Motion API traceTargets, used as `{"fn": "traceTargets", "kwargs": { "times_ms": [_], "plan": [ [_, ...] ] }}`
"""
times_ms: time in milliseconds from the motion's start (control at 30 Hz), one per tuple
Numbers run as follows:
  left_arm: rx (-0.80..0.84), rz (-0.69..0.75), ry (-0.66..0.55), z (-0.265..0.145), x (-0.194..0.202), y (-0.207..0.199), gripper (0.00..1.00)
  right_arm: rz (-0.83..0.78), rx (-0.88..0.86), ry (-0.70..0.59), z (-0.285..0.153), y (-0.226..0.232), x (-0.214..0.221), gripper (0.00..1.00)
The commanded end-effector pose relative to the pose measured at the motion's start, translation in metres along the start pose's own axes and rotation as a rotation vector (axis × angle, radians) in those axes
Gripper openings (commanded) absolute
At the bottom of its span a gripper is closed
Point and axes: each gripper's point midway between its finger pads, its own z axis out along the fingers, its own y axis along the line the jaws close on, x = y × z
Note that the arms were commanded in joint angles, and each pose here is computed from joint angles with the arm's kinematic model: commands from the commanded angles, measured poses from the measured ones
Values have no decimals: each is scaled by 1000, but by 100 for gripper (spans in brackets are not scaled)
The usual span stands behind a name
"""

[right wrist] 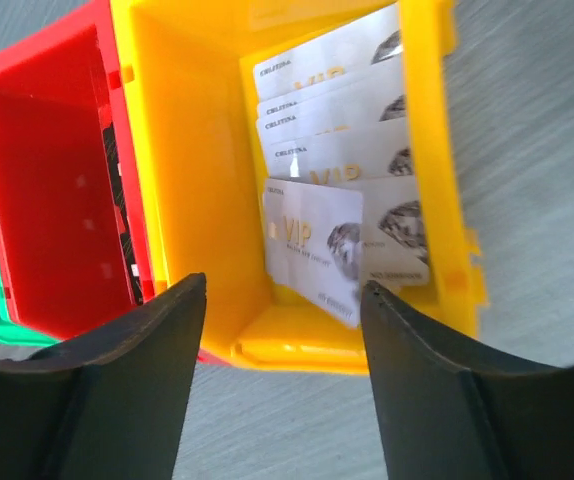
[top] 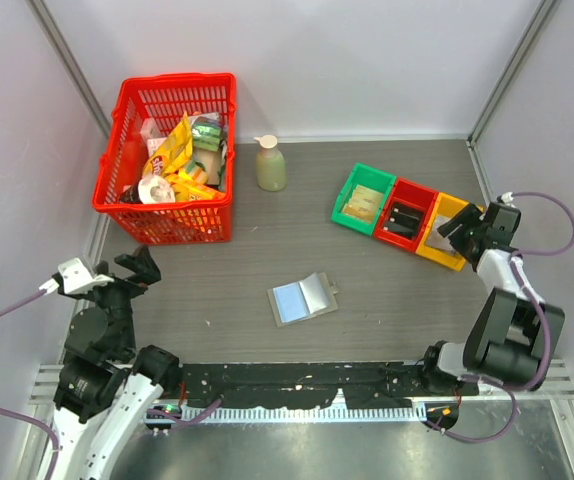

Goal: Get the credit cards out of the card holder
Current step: Place the credit card in the storage box, then reset both arms

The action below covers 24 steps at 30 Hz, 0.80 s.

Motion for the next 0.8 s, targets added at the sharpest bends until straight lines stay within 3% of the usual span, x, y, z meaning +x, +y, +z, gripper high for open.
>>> {"fn": "traceTargets", "kwargs": {
  "times_ms": [0,133,300,500,667,767],
  "plan": [
    [-1,-50,-51,0,-12,0,100,-77,99,-181,-53,5,-54,71],
    [-18,-75,-86,-4,-19,6,100,-93,71,-306,-105,23,-76,81],
    [-33,-138,-147,-11,-32,14,100,-90,-55,-499,-181,54,-91,82],
    [-21,-211,-196,-32,-56,23,100,-187,-115,-617,-249,88,-95,83],
    [-91,-216,-135,-38,-43,39,100,-187,-159,-792,-299,85,-87,87],
    [-107,-212,-94,-38,-29,42,100,-249,-171,-839,-303,76,-74,87]
  ]
}}
